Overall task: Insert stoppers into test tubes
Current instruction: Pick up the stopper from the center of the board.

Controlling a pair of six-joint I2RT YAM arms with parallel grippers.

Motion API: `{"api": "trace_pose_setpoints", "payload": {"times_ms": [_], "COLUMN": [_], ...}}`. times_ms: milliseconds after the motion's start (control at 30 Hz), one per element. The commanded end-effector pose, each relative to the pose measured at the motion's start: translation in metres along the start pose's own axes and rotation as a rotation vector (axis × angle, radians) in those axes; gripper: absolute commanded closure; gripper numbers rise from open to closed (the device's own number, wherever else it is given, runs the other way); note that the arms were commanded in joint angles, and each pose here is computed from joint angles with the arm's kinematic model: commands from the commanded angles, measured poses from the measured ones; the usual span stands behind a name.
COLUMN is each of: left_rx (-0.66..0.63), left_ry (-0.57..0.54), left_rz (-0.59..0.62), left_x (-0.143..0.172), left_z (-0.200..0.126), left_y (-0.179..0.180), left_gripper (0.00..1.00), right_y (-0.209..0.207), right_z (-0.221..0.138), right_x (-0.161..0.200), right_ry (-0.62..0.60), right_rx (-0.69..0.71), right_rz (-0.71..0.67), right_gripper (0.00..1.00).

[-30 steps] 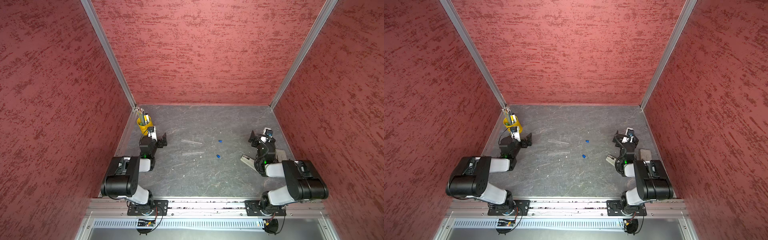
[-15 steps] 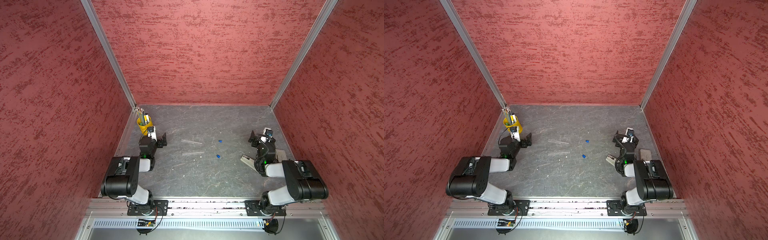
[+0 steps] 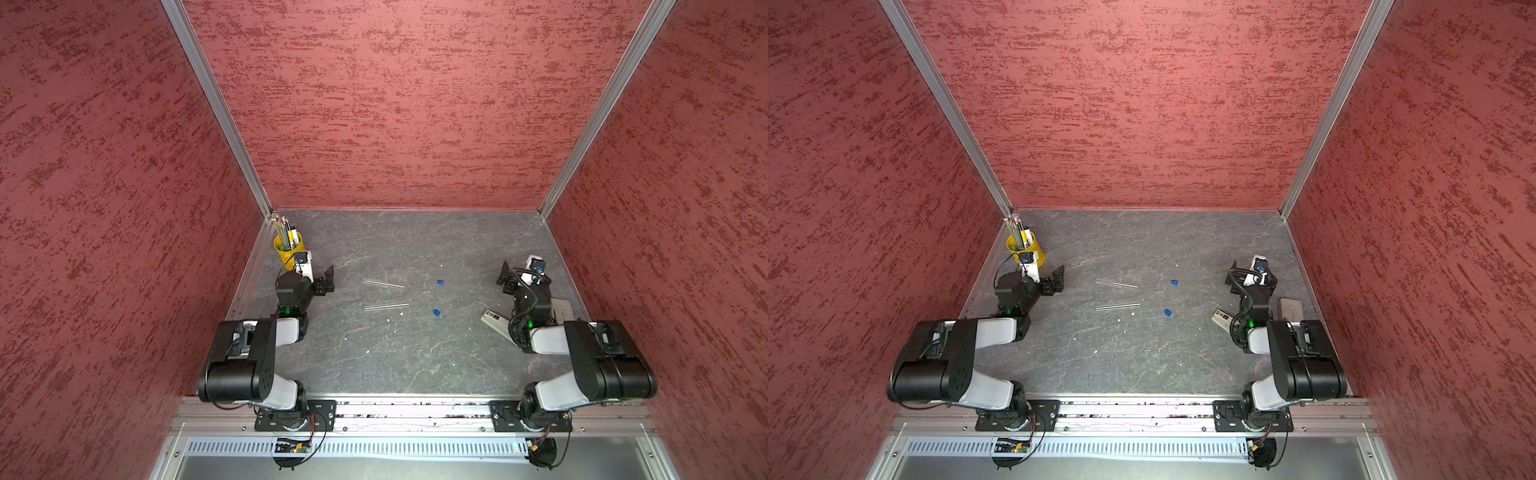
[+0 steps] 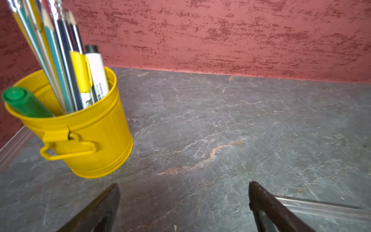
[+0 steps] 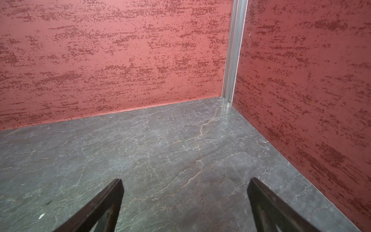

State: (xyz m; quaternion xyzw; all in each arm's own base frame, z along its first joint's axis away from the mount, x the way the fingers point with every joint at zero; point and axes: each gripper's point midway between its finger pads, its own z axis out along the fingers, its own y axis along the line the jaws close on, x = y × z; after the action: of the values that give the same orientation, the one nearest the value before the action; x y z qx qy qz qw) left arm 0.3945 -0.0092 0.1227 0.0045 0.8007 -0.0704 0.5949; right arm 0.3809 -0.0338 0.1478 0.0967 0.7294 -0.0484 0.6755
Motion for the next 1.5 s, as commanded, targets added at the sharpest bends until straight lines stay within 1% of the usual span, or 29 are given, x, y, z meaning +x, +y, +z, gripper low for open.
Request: {"api": "trace_pose_setpoints", "payload": {"times_ms": [0, 67, 167, 267, 333, 433, 500, 567, 667, 767, 833, 900, 1033, 1067, 1167, 1300, 1467], "left_rx": [0.072, 0.087, 0.101, 0.112, 0.14, 0.176, 0.203, 0.23, 0.273, 0.333, 0.373, 0.403, 0.433, 0.443, 0.455, 0.464, 0.457], "left_ry": [-0.001, -0.006, -0.01, -0.009, 0.003, 0.057, 0.075, 0.088, 0.104, 0.106, 0.094, 0.091, 0.11, 0.111, 0.115, 0.126, 0.125], "left_rz": [0.031, 0.038, 0.055, 0.094, 0.14, 0.208, 0.238, 0.25, 0.262, 0.275, 0.286, 0.294, 0.305, 0.308, 0.317, 0.323, 0.341], "left_x": [-0.019, -0.021, -0.025, -0.027, -0.027, -0.017, -0.013, -0.01, -0.007, -0.007, -0.009, -0.009, -0.005, -0.004, -0.003, -0.004, -0.003], "left_z": [-0.003, -0.006, -0.012, -0.019, -0.022, -0.025, -0.026, -0.027, -0.031, -0.036, -0.039, -0.041, -0.042, -0.043, -0.042, -0.042, -0.04], "left_y": [-0.012, -0.016, -0.023, -0.035, -0.05, -0.069, -0.079, -0.087, -0.097, -0.11, -0.117, -0.124, -0.129, -0.13, -0.133, -0.135, -0.134], "left_gripper": [0.01, 0.01, 0.01, 0.0, 0.01, 0.01, 0.0, 0.01, 0.01, 0.01, 0.01, 0.01, 0.01, 0.0, 0.01, 0.01, 0.01], "right_y": [0.031, 0.038, 0.05, 0.066, 0.077, 0.101, 0.111, 0.121, 0.139, 0.151, 0.156, 0.16, 0.167, 0.169, 0.177, 0.182, 0.185], "right_z": [0.003, 0.008, 0.009, 0.007, 0.006, -0.003, -0.008, -0.014, -0.032, -0.044, -0.048, -0.049, -0.052, -0.051, -0.046, -0.04, -0.036], "right_x": [-0.024, -0.029, -0.032, -0.02, -0.007, 0.005, 0.01, 0.017, 0.028, 0.038, 0.044, 0.048, 0.054, 0.061, 0.071, 0.083, 0.1], "right_ry": [-0.009, 0.038, 0.064, 0.101, 0.152, 0.17, 0.176, 0.181, 0.177, 0.221, 0.259, 0.297, 0.331, 0.359, 0.407, 0.454, 0.508], "right_rx": [-0.152, -0.183, -0.25, -0.343, -0.401, -0.515, -0.566, -0.628, -0.769, -0.882, -0.932, -0.964, -1.019, -1.034, -1.073, -1.095, -1.103], "right_rz": [-0.065, -0.078, -0.095, -0.135, -0.164, -0.243, -0.3, -0.367, -0.487, -0.546, -0.596, -0.616, -0.679, -0.683, -0.71, -0.733, -0.762], "right_gripper": [0.01, 0.01, 0.01, 0.01, 0.01, 0.01, 0.01, 0.01, 0.01, 0.01, 0.02, 0.03, 0.07, 0.09, 0.15, 0.2, 0.32]}}
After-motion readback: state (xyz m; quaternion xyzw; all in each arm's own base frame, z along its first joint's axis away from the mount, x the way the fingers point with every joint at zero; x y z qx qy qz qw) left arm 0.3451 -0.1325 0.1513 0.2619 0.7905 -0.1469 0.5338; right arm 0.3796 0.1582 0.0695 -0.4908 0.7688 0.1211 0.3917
